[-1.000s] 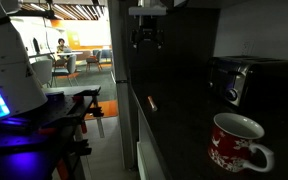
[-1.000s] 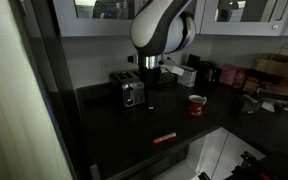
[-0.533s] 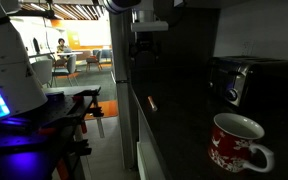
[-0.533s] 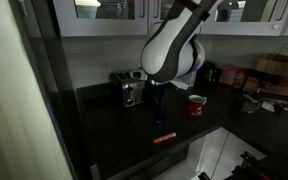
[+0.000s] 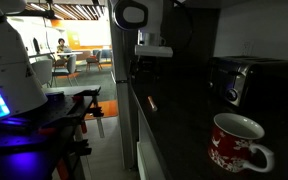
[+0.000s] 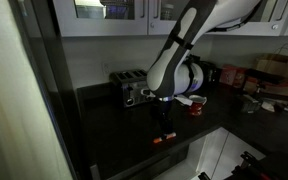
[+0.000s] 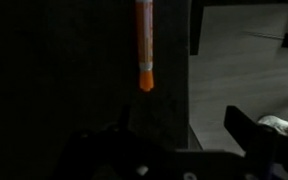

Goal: Put the marker in the mug

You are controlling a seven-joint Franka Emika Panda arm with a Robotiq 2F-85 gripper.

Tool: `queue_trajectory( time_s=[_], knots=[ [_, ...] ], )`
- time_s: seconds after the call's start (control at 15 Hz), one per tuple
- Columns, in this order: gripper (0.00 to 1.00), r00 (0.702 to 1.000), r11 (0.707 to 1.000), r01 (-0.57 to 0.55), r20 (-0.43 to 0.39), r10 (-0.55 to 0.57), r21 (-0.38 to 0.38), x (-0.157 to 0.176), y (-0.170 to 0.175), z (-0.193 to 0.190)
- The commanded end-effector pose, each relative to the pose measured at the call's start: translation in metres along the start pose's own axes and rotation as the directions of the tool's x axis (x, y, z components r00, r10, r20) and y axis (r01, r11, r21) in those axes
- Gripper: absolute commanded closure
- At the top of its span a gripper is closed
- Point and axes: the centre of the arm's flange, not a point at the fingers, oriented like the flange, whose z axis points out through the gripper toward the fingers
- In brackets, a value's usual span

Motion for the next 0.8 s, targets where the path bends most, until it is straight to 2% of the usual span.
queue_trajectory(
  time_s=[0.0, 0.33, 0.53, 0.6, 0.73],
  knots=[
    [0.0, 0.999, 1.0, -0.011, -0.048, 0.011, -0.005, -0.01, 0.023, 0.023],
    [0.01, 0.996, 0.999, -0.033, -0.087, 0.034, 0.019, -0.017, 0.039, 0.051],
    [0.13, 0.994, 0.999, -0.044, -0.098, 0.046, 0.029, -0.018, 0.038, 0.061],
    [0.11, 0.994, 0.998, -0.047, -0.094, 0.05, 0.034, -0.019, 0.035, 0.063],
    [0.16, 0.994, 0.998, -0.057, -0.096, 0.06, 0.035, -0.021, 0.029, 0.065]
  ],
)
